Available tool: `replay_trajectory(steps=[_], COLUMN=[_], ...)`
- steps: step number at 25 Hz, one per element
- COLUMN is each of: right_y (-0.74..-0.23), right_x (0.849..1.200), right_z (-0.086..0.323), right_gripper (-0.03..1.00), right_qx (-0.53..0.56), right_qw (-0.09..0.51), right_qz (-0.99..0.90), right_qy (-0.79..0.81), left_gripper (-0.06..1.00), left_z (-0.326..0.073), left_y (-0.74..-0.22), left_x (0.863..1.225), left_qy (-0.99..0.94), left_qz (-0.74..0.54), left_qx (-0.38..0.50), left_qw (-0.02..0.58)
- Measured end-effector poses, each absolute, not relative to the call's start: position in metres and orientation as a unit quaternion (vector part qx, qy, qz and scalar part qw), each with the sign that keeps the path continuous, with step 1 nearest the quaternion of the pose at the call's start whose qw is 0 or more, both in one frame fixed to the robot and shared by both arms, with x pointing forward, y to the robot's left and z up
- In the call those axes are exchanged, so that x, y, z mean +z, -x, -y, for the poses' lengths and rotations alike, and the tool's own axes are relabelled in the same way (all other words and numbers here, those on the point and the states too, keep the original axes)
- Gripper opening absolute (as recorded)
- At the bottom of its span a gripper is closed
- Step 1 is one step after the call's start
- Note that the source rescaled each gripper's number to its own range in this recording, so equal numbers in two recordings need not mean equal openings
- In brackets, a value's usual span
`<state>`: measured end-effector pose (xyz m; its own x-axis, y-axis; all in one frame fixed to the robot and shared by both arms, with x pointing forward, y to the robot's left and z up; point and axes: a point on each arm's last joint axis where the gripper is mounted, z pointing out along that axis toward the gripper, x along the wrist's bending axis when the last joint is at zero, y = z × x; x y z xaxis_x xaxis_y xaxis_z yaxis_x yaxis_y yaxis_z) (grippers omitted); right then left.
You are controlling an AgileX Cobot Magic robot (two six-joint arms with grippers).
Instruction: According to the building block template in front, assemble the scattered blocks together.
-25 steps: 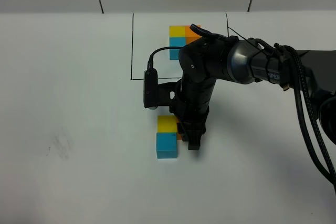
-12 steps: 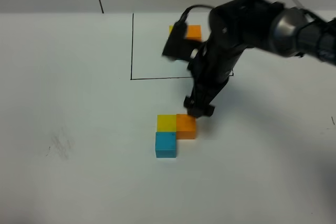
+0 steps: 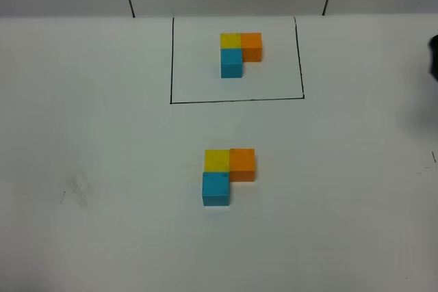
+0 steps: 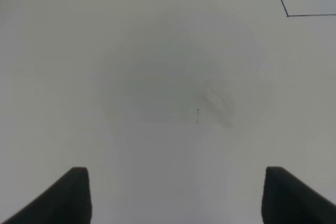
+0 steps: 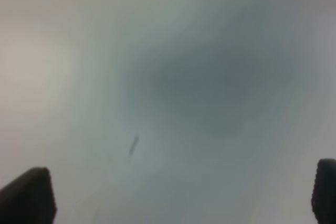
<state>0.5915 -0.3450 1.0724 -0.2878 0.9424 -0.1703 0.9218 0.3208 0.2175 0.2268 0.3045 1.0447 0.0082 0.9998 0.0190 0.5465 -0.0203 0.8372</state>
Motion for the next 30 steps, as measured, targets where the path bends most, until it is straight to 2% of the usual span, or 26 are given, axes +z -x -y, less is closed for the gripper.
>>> replay_trajectory(steps=[4, 7, 13, 16, 20, 30], right_y=[-0.554, -0.51, -0.418, -0.379, -0.334, -0.257], right_x=[1.101, 1.12, 1.151, 1.159, 1.155, 1.102], right_z=[0.384, 0.393, 0.363, 0.34, 0.316, 0.296], right_gripper=[1.0, 1.0, 1.0, 1.0, 1.0, 1.0], right_qx=[0.032, 0.038, 0.099, 0.132, 0.188, 0.283], right_qw=[0.16, 0.186, 0.313, 0.355, 0.383, 0.411], right_qz=[-0.756, -0.729, -0.701, -0.705, -0.718, -0.699], right_qy=[-0.634, -0.657, -0.633, -0.6, -0.55, -0.512], left_gripper=[0.46, 0.46, 0.46, 0.46, 0.46, 0.46], left_z=[-0.305, -0.305, -0.305, -0.305, -0.305, -0.305], left_y=[-0.227, -0.227, -0.227, -0.227, -0.227, -0.227], left_x=[1.045, 1.045, 1.045, 1.045, 1.045, 1.045], left_qy=[-0.627, -0.627, -0.627, -0.627, -0.627, -0.627], left_qz=[-0.616, -0.617, -0.617, -0.617, -0.617, -0.617], left_qx=[0.341, 0.341, 0.341, 0.341, 0.341, 0.341], left_qw=[0.332, 0.332, 0.332, 0.332, 0.332, 0.332])
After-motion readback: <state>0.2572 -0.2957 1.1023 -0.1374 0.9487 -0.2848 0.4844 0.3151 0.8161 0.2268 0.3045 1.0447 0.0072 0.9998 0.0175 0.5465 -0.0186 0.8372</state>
